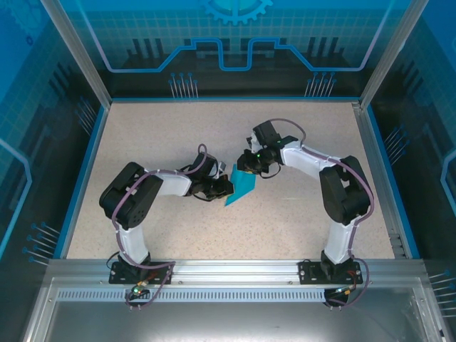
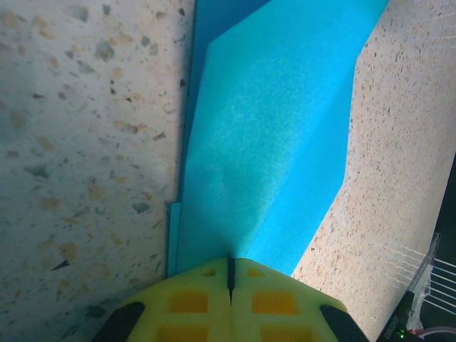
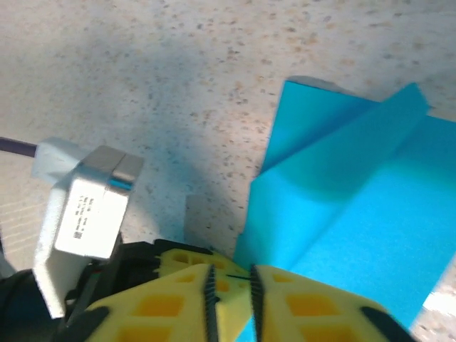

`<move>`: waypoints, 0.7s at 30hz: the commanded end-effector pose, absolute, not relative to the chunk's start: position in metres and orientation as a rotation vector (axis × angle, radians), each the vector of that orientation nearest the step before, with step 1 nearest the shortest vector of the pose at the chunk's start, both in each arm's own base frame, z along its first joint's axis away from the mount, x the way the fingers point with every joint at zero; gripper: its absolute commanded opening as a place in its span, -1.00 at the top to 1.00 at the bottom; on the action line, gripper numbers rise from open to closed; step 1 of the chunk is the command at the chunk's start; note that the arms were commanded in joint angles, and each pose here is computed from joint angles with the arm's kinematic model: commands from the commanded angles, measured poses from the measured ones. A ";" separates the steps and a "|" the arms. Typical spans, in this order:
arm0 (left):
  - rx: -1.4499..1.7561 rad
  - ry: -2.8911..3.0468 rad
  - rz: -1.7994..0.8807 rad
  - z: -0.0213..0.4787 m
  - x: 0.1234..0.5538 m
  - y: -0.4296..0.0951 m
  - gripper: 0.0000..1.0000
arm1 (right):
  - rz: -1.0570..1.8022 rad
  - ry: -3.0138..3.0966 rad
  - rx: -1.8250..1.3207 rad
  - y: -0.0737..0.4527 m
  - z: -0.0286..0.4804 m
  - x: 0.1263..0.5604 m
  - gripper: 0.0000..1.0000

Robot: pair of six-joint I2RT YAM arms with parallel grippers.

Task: Fold a paper plane with a square sheet of paper (pick it up from the middle)
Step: Fourth fold the wing at the center of the table.

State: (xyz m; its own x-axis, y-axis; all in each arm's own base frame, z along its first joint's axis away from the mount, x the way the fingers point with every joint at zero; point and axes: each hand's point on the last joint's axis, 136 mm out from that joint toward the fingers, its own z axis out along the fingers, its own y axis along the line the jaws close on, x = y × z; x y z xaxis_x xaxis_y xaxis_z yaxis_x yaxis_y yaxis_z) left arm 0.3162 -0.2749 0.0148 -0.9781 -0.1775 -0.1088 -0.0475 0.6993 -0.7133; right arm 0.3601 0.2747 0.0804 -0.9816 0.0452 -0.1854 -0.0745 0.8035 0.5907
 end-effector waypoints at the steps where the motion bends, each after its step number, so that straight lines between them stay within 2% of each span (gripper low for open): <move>1: -0.193 2.826 -1.059 -0.006 0.308 -0.267 0.95 | 1.059 2.781 -0.148 0.290 0.071 0.349 0.71; 7: -0.209 2.841 -1.044 -0.009 0.306 -0.266 0.97 | 1.077 2.812 -0.172 0.295 0.053 0.342 0.85; 21: -0.223 2.858 -1.026 -0.011 0.305 -0.264 0.99 | 1.064 2.895 -0.227 0.296 0.023 0.325 0.89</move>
